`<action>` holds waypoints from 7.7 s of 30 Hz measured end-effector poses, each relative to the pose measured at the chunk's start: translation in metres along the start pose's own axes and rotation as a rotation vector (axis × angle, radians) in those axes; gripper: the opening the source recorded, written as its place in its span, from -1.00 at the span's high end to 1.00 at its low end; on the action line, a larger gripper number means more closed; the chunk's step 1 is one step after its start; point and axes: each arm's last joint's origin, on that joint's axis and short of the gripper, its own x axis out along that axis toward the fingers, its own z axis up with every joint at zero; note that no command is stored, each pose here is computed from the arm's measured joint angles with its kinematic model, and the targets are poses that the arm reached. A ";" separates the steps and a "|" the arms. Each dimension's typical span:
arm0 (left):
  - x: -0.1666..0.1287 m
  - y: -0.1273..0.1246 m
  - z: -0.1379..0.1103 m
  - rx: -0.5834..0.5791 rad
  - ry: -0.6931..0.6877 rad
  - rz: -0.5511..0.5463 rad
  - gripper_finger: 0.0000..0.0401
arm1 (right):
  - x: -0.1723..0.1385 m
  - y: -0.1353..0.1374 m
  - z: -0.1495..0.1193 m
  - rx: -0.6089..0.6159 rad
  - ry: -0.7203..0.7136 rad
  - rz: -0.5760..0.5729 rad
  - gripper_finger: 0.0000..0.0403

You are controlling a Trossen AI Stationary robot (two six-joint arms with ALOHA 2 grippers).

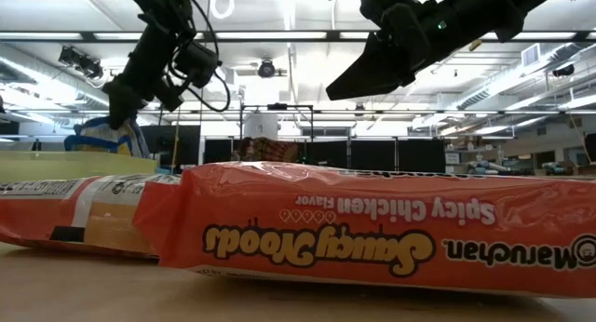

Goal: Sort Maruchan noodles
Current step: Put the blue noodle pack into the green bin, then put the blue noodle pack into the blue bin

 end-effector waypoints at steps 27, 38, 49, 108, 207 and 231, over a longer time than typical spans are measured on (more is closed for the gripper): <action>-0.133 -0.034 -0.044 -0.054 -0.884 -0.378 0.58 | -0.068 -0.095 -0.034 0.189 0.553 -0.566 0.20; -0.141 -0.105 -0.076 0.202 -1.548 -0.527 0.70 | -0.062 -0.177 -0.065 0.520 0.844 -0.672 -0.06; -0.123 -0.151 -0.073 0.401 -1.690 -0.524 0.70 | -0.029 -0.190 -0.085 0.629 0.927 -0.508 -0.01; -0.087 -0.208 0.004 0.140 -1.816 -0.212 -0.44 | -0.061 -0.147 0.021 0.745 0.292 -0.407 0.98; -0.109 -0.125 -0.106 0.230 -2.202 -0.287 0.73 | 0.013 -0.016 0.088 -0.165 -0.594 0.133 -0.56; -0.125 -0.151 -0.048 0.139 -2.338 -0.118 0.65 | 0.018 -0.044 0.094 -0.140 -0.553 0.244 0.23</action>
